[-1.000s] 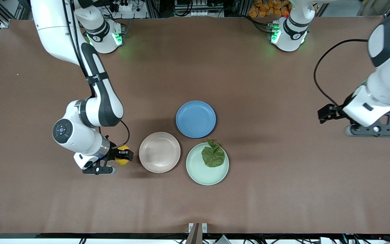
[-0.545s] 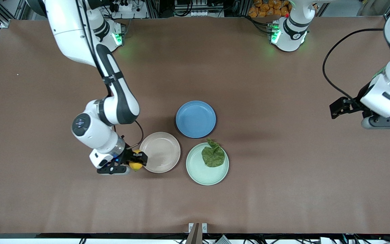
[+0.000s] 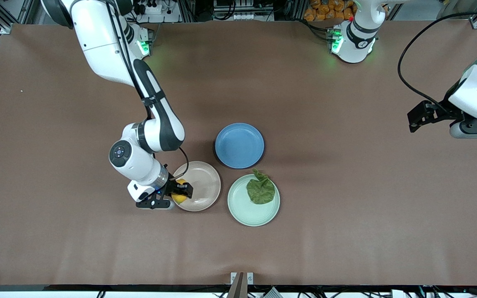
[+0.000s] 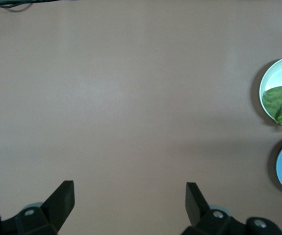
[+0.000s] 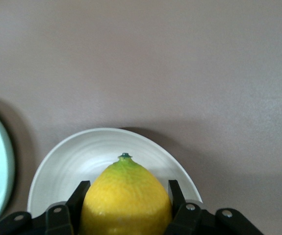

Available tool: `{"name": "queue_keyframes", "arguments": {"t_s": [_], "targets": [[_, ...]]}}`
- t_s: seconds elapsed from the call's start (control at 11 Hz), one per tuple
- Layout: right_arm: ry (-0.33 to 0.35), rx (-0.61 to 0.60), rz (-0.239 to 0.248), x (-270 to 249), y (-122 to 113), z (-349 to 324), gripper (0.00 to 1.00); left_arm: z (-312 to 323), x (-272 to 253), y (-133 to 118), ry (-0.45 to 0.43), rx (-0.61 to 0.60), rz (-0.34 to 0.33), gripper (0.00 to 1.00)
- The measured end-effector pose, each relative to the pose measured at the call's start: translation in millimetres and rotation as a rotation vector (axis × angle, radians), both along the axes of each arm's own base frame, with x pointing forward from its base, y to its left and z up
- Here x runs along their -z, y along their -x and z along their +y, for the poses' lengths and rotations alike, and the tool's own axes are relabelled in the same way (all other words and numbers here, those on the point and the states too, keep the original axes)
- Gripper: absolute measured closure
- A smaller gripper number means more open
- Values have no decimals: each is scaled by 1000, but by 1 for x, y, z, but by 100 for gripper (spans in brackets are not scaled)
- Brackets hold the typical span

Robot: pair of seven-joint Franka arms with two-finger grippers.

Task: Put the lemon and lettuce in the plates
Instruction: 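Lower the lemon onto the cream plate and open the right gripper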

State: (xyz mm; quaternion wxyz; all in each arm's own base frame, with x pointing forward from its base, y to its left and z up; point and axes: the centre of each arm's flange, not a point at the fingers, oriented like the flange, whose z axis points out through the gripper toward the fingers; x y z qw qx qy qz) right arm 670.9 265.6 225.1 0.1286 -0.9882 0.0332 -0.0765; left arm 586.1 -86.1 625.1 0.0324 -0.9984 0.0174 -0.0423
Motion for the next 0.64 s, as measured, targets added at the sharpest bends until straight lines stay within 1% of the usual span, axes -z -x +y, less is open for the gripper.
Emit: {"name": "queue_keyframes", "arguments": {"t_s": [0.36, 0.55, 0.64], "targets": [[15, 7, 38, 26, 9, 10, 30, 3, -14, 20, 30, -12, -1, 0], [14, 12, 46, 29, 14, 20, 30, 6, -9, 24, 27, -17, 1, 0], [13, 16, 48, 29, 15, 22, 28, 6, -6, 27, 27, -16, -1, 0]]}}
